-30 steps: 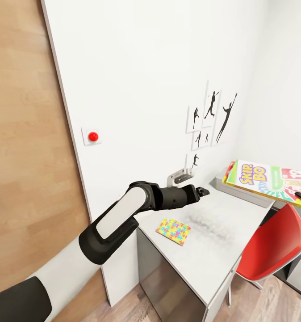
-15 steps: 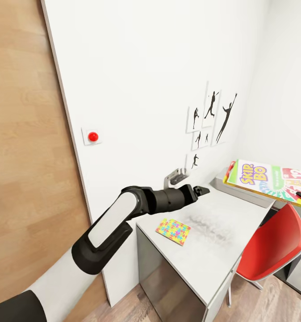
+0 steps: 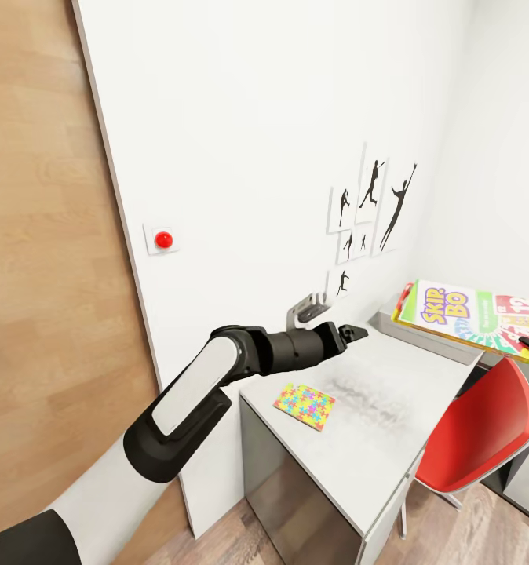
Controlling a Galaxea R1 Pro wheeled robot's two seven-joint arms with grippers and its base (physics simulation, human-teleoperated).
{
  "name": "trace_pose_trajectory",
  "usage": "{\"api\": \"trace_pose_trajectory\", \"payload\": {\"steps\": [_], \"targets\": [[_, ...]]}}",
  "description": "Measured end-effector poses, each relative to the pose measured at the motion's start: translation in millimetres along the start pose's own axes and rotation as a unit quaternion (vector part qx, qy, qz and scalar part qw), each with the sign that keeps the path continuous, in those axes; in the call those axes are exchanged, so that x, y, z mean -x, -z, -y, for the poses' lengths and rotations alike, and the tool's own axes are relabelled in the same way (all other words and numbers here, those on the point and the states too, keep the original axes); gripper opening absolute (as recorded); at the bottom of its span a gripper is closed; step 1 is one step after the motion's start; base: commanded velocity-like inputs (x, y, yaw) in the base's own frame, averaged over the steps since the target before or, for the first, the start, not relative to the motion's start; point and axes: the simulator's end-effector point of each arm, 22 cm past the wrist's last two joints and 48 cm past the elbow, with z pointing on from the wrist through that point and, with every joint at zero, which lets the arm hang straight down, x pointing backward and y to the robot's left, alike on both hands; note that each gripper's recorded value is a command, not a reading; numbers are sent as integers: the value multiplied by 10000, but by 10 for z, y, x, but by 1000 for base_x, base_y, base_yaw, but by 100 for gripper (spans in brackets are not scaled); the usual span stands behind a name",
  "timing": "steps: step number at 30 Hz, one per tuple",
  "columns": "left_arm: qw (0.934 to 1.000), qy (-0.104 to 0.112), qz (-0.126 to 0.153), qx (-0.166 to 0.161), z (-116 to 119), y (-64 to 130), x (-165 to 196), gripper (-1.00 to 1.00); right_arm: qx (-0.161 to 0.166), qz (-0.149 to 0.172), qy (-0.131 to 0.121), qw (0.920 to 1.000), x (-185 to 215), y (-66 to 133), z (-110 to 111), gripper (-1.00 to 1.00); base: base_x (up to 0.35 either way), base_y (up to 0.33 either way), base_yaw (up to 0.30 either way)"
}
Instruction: Put all the toys in the child's room - the three board games (two on the bed and one on the table), the two jigsaw puzzles on the table, and the tennis ball on the table - inside the toy box on the table in the child's room.
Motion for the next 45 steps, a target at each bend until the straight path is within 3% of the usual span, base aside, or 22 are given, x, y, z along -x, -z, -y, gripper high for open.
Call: {"api": "trace_pose_trajectory", "payload": {"steps": [7,8,9,15,29,45], "targets": [[10000,-40,-10,23,-15,-9,-20,100,-1,3,21,10000,1,0,0,-100,0,-1,0],[9999,-114,42,92,-45,-17,-5,100,3,6,23,10000,0,-2,-1,-100,45,-194,0],[9980,-427,306,348,-144,-20,102,100,14,-6,19,10000,0,-6,-16,-100,51,-216,0],[9965,-550,414,466,-195,-21,152,100,6,-25,33,10000,-6,-14,-15,-100,65,-262,12],[9956,-617,471,527,-211,-21,176,100,-3,-10,53,10000,6,-9,-18,-100,61,-303,184],[9958,-622,454,501,-186,-30,162,100,-8,-9,75,10000,16,-5,-23,-100,6,-315,27]]}}
